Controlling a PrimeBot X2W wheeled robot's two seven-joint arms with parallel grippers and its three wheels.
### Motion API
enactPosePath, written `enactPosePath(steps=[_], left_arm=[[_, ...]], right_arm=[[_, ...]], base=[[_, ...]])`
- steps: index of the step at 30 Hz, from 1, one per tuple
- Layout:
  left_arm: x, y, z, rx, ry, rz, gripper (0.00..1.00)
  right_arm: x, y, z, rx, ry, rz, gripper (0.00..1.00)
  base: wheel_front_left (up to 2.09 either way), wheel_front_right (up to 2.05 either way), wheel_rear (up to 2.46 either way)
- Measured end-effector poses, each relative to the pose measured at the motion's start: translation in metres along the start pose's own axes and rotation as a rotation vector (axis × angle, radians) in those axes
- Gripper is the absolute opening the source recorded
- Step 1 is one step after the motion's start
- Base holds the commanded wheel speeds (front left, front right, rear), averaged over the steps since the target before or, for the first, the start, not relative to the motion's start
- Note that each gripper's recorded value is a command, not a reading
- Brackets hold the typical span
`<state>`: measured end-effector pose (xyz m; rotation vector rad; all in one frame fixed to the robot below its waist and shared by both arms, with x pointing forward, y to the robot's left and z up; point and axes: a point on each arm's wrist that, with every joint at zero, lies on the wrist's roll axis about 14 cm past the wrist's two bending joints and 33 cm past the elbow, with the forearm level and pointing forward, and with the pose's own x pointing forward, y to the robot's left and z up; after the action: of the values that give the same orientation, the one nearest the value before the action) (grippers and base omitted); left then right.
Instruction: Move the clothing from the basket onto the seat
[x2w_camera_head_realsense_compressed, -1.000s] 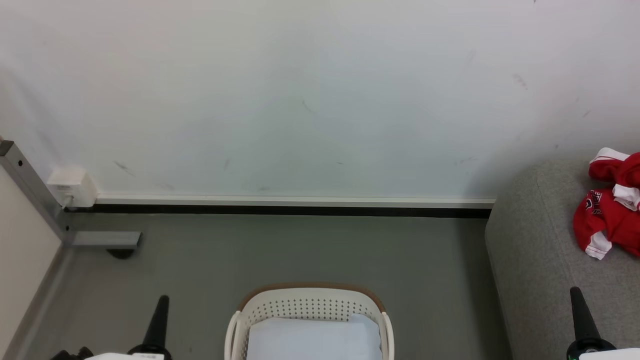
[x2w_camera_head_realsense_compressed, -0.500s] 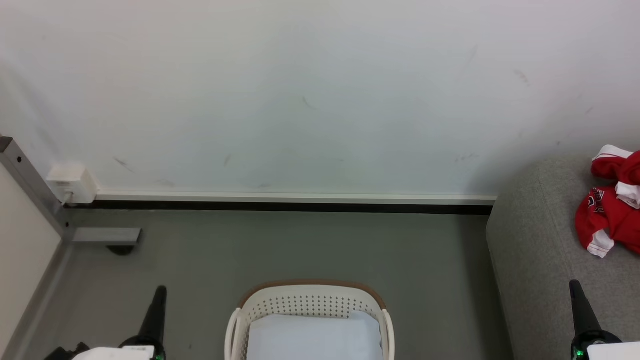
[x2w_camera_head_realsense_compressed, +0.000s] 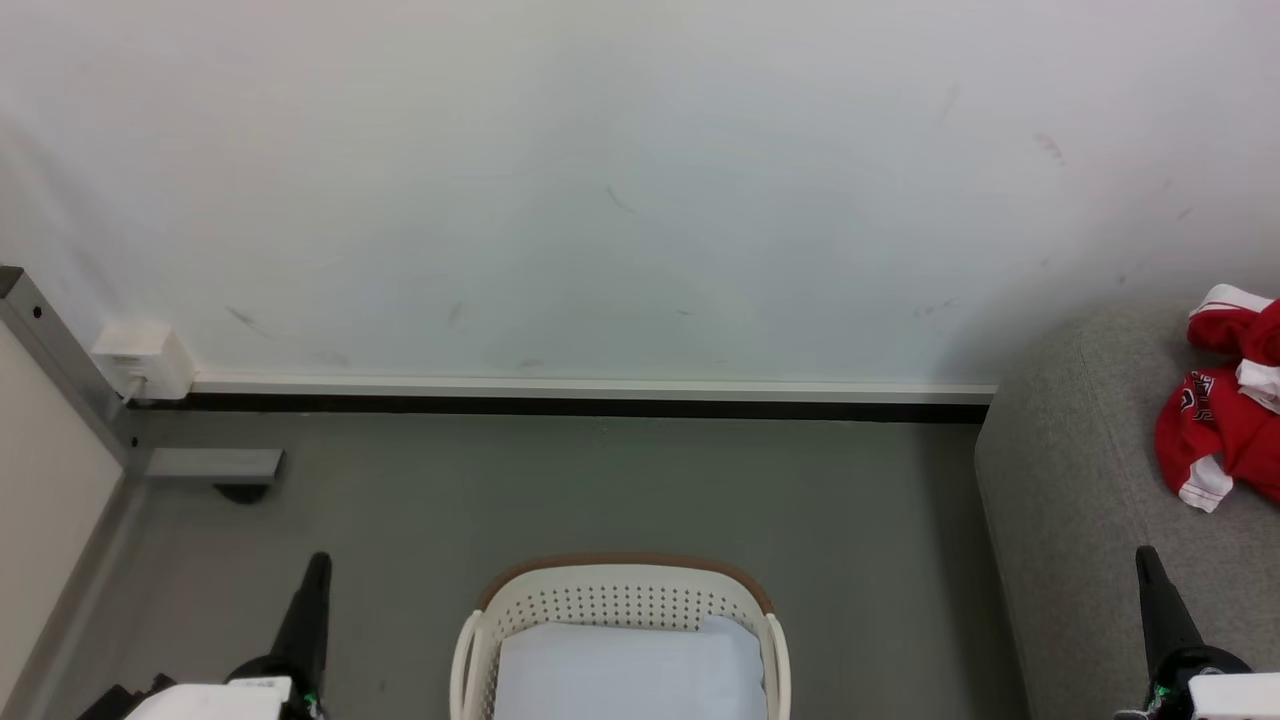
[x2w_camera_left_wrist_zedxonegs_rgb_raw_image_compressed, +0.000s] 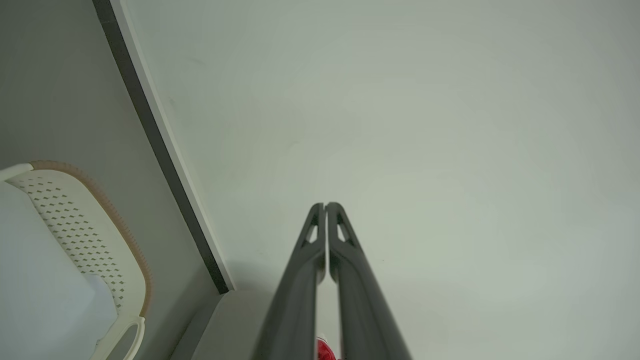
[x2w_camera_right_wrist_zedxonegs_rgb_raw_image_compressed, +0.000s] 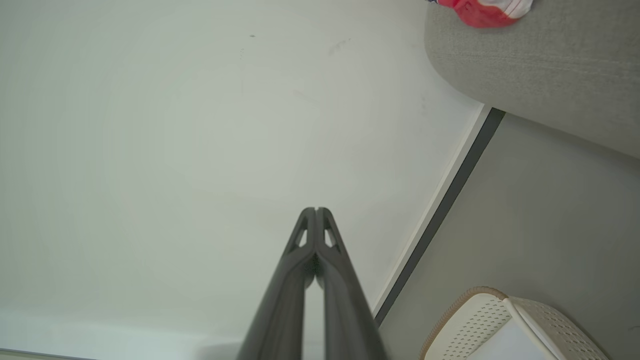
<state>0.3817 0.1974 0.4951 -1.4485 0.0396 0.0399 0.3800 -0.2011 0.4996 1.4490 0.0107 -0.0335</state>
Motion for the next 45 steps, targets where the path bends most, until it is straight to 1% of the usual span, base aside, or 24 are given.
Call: enactPosePath(steps=[19, 45], left_arm=[[0.0058, -0.009, 0.0031, -0.12, 0.002, -0.04, 0.0], [0.0058, -0.0094, 0.0033, -0.12, 0.002, -0.042, 0.0]], right_arm=[[0.0072, 0.0052, -0.0022, 0.127, 0.017, 0.021, 0.0], [0.0073, 0.0056, -0.0021, 0.128, 0.017, 0.022, 0.0]], base=[[0.0, 0.0, 0.0], [0.0, 0.0, 0.0]])
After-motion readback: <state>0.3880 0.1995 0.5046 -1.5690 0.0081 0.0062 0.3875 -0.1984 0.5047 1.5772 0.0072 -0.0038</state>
